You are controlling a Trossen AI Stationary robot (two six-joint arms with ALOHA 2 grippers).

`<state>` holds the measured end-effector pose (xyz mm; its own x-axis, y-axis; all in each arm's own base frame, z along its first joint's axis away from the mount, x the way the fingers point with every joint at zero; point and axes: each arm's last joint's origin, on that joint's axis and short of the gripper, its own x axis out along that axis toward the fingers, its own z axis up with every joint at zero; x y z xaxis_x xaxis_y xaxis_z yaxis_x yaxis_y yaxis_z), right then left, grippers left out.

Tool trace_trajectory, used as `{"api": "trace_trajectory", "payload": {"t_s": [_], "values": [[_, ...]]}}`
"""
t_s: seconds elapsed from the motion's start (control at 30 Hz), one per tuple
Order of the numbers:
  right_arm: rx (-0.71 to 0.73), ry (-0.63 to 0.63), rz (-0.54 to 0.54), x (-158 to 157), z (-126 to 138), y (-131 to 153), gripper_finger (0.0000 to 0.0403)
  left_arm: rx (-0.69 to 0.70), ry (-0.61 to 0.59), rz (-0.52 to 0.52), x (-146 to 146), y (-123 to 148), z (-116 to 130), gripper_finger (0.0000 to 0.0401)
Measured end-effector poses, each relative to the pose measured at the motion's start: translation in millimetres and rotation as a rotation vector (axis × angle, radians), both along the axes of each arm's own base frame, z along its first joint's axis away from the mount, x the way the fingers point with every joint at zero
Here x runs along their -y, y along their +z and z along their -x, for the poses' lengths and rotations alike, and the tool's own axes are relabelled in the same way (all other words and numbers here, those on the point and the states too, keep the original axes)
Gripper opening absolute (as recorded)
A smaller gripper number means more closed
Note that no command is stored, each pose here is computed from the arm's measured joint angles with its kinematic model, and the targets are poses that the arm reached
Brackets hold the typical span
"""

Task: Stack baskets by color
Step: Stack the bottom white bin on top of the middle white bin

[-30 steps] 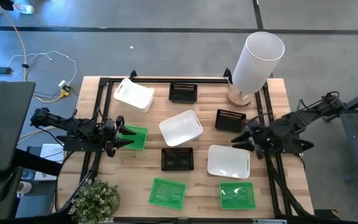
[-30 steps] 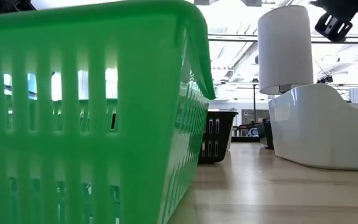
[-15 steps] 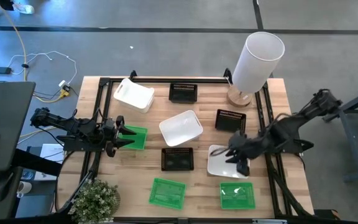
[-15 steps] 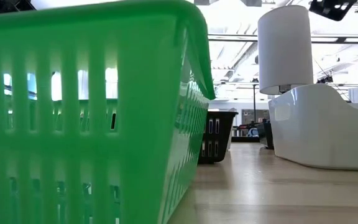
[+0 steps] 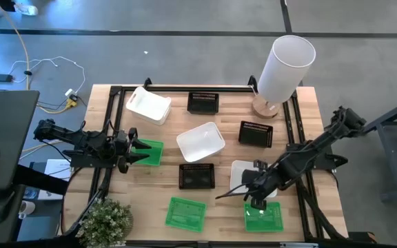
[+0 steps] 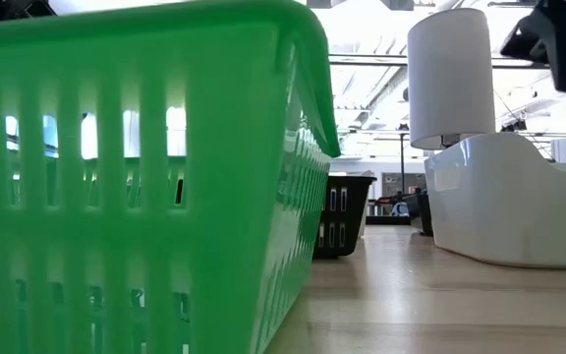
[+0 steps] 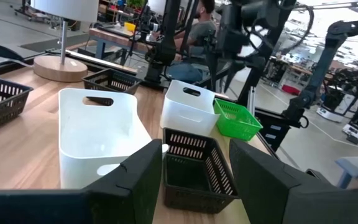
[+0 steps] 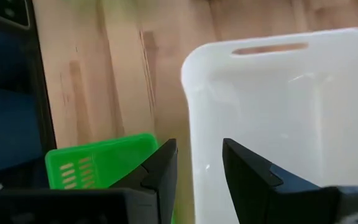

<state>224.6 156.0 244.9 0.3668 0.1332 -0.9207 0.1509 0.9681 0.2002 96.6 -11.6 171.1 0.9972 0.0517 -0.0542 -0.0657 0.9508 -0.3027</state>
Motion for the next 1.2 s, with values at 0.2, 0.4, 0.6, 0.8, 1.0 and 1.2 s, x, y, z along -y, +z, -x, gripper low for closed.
{"api": "trace_trajectory", "payload": {"t_s": [0.2,0.4,0.6,0.8,1.0,1.2], "values": [[-0.033,0.005,0.014,-7.9,-10.6,-17.5,0.0116,-0.001,0.000,-0.001,0.0,-0.2,0.0,0.0177],[-0.098,0.019,0.031,-15.1,-15.3,-35.6,0.0116,-0.001,0.000,-0.002,0.0,-0.1,0.0,0.0177],[-0.144,0.007,0.027,-22.1,-17.3,-48.4,0.0116,-0.002,-0.001,-0.016,0.0,-0.1,0.0,0.0177],[-0.175,0.003,0.050,-26.3,-18.0,-59.0,0.0116,-0.002,-0.001,-0.018,0.0,-0.1,0.0,0.0177],[-0.211,-0.005,0.075,-28.2,-20.7,-71.7,0.0115,-0.002,-0.001,-0.018,0.0,-0.1,0.0,0.0177],[-0.234,-0.014,0.088,-29.3,-22.1,-79.5,0.0064,-0.002,-0.001,-0.018,0.0,-0.2,0.0,0.0177]]}}
